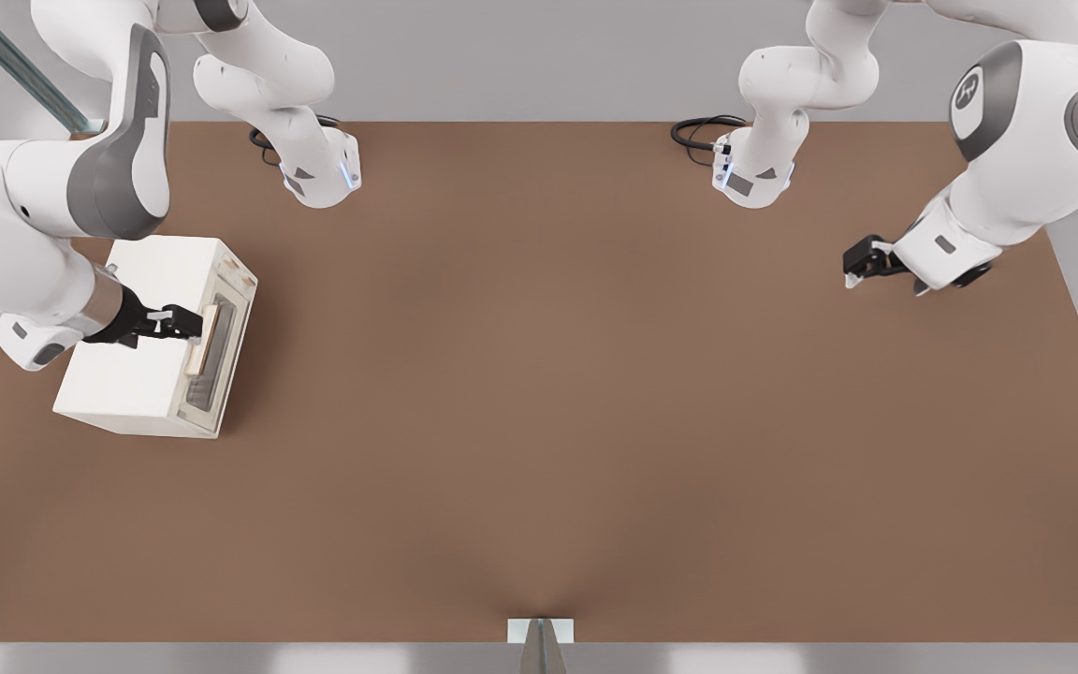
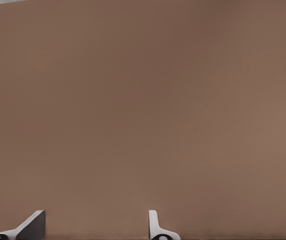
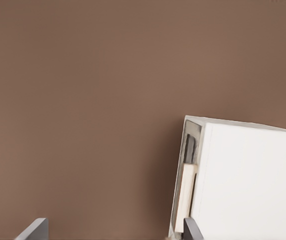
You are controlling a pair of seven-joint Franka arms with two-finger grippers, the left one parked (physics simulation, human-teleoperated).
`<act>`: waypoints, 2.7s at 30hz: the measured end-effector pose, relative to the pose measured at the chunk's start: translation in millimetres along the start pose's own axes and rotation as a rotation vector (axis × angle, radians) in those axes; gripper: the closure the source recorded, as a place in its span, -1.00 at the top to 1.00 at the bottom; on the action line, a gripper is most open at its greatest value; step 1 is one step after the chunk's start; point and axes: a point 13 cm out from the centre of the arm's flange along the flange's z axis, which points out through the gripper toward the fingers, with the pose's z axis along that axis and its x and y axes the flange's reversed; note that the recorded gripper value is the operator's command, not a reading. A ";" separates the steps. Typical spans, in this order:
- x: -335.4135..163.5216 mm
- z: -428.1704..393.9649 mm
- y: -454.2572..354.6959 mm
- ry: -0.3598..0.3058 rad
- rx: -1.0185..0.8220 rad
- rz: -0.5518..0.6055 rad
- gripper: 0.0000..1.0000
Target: Keep left arm still and open the oven door with right arm
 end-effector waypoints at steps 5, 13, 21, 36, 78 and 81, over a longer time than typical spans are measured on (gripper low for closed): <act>-11.4 111.3 12.5 0.207 0.022 -0.045 -0.57; -31.6 172.0 11.8 0.356 0.514 -0.173 -0.57; 31.1 170.7 2.6 0.471 0.755 -0.078 -0.57; 52.5 221.2 -57.6 0.458 0.947 0.104 -0.57; 18.2 167.2 15.0 0.235 0.611 0.347 -0.57; -6.1 78.6 3.9 0.162 0.254 0.481 1.00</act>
